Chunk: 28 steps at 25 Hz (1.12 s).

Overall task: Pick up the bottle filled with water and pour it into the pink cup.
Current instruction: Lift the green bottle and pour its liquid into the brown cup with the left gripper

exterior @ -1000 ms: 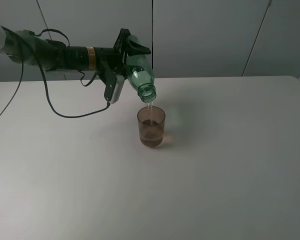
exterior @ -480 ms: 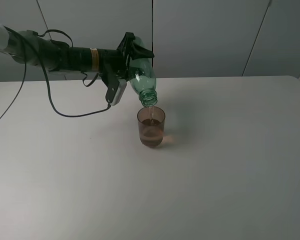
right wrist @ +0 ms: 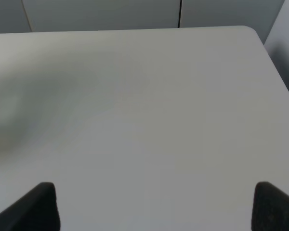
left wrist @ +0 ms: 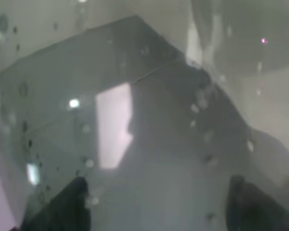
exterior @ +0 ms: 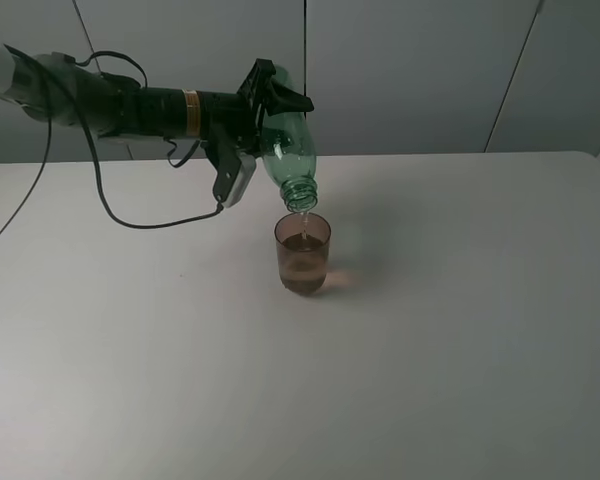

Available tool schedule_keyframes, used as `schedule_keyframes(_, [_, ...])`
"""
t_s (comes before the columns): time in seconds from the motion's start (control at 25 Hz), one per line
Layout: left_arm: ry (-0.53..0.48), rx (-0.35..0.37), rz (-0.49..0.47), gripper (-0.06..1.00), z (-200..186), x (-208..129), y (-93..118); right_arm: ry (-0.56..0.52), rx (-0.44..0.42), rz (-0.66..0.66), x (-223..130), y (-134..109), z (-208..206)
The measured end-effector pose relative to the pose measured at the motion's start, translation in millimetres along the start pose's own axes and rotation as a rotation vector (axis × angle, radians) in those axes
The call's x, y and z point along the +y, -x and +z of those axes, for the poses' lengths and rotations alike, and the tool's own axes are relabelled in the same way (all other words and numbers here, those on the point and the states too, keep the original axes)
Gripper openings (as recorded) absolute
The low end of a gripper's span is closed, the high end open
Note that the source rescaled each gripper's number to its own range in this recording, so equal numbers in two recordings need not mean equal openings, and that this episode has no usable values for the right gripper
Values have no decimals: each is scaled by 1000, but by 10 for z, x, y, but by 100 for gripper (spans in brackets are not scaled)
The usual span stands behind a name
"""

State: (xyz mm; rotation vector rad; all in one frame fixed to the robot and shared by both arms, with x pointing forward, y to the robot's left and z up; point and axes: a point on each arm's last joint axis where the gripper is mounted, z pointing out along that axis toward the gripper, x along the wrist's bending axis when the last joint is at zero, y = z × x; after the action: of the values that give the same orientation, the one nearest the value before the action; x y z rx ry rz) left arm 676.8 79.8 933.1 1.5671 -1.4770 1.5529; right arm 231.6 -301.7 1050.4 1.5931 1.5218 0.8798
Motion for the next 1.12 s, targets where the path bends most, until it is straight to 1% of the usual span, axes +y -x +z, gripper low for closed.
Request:
schedule_keyframes(0.16, [4, -16, 26, 0, -12, 11, 4, 0, 0, 0, 0, 0, 0])
schedule_keyframes(0.48, [5, -13, 57, 0, -9, 17, -65, 0, 0, 0, 0, 0, 0])
schedule_keyframes(0.76, [11, -26, 102, 0, 32, 56, -77, 0, 0, 0, 0, 0, 0])
schedule_keyframes(1.12, [16, -31, 138, 0, 62, 87, -104, 0, 0, 0, 0, 0, 0])
